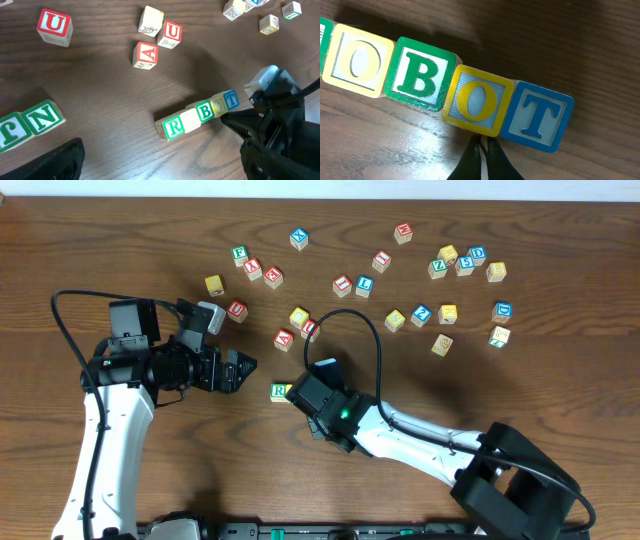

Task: Spell out ROBOT

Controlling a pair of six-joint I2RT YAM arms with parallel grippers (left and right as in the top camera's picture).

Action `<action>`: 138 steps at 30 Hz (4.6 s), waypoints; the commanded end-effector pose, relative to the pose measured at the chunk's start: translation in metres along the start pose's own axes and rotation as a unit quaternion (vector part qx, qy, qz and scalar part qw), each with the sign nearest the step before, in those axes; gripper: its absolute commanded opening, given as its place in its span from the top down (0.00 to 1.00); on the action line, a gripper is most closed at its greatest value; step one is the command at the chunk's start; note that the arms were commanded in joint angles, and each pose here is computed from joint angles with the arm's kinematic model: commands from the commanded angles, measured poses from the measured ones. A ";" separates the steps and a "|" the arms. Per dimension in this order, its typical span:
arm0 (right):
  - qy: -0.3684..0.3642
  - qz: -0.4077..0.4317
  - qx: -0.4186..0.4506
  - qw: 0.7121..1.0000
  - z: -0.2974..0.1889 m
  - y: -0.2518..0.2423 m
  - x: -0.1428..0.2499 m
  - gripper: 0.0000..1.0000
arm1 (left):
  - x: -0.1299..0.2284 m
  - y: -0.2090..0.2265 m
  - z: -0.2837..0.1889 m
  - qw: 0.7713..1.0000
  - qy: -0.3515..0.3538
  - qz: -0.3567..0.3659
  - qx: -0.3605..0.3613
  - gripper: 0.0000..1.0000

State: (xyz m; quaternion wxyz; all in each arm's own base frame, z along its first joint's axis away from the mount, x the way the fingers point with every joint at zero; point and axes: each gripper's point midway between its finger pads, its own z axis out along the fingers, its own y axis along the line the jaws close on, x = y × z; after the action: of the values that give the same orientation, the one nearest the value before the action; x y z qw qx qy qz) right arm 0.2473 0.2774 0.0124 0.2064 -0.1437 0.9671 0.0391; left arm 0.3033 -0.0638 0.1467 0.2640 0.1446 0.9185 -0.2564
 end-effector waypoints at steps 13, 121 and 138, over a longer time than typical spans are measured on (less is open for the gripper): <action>-0.015 -0.012 0.013 1.000 0.000 -0.002 -0.004 0.99 | -0.004 0.000 -0.004 1.000 -0.007 0.007 -0.002 0.02; -0.001 0.030 0.060 0.998 -0.002 -0.022 0.007 0.99 | -0.004 0.000 -0.004 1.000 -0.007 0.007 -0.002 0.02; -0.027 0.047 0.022 0.998 -0.047 -0.019 -0.010 0.99 | -0.004 0.000 -0.004 1.000 -0.007 0.007 -0.002 0.02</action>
State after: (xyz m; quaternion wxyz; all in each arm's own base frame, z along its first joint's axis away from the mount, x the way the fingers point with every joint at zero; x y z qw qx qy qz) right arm 0.2365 0.2528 0.0262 0.1927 -0.1099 0.9750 0.0086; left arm 0.3033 -0.0638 0.1467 0.2640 0.1446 0.9185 -0.2564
